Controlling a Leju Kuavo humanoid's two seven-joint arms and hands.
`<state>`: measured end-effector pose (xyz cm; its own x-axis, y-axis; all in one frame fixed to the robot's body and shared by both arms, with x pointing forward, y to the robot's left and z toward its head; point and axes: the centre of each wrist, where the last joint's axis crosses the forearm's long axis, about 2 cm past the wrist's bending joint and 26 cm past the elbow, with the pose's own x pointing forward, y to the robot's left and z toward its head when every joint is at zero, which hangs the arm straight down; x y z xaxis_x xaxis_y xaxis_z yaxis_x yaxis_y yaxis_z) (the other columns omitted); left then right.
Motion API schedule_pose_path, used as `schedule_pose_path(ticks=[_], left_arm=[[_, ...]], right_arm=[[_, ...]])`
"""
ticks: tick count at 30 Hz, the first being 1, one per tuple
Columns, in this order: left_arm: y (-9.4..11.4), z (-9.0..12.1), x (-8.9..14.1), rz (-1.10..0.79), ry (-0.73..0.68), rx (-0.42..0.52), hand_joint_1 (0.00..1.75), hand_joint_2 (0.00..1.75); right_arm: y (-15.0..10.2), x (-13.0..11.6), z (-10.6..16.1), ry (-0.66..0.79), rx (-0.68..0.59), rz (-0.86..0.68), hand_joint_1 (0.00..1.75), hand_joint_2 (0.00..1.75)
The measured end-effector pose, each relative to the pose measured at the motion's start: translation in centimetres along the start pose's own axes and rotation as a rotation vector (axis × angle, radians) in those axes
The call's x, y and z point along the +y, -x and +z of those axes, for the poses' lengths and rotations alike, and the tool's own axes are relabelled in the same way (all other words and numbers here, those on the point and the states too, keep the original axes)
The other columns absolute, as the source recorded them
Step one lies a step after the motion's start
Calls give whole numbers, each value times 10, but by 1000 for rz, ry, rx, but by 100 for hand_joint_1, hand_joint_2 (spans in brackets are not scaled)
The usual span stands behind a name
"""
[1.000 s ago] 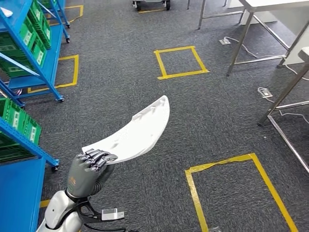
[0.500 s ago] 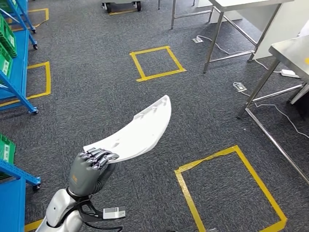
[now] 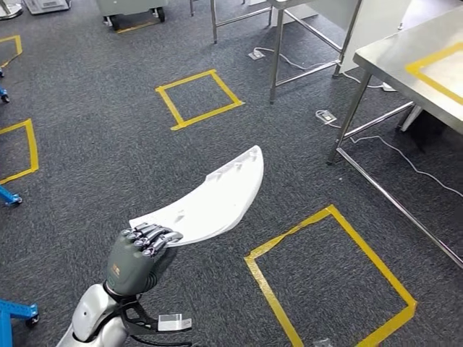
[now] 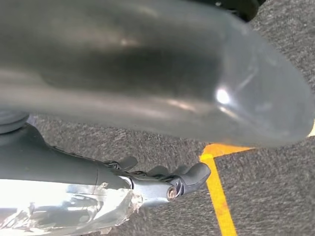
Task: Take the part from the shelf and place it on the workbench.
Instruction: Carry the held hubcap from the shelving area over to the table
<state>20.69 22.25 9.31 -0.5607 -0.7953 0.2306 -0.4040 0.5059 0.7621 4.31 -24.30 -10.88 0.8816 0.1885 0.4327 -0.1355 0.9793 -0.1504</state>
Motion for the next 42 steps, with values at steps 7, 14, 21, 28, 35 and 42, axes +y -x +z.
schedule_pose_path(ticks=[7, 14, 21, 28, 35, 42], left_arm=[[0, 0, 0, -1, 1, -8, 175, 175], [-1, 1, 0, -1, 4, -6, 175, 175], [-2, -2, -1, 8, -3, -9, 175, 175], [-4, -12, -3, 23, -18, -23, 175, 175], [-9, -26, -9, 41, -22, -33, 175, 175], [-16, -42, -14, 65, -31, -58, 175, 175]], right_arm=[[0, 0, 0, 0, 2, -1, 0, 0], [3, 1, 1, -2, 15, -2, 0, 0], [3, 2, 1, -6, 17, -3, 0, 0], [1, 0, 0, -6, 13, -13, 0, 0], [3, -2, 0, -3, 20, -37, 0, 0], [6, -6, 1, 3, 27, -35, 0, 0]])
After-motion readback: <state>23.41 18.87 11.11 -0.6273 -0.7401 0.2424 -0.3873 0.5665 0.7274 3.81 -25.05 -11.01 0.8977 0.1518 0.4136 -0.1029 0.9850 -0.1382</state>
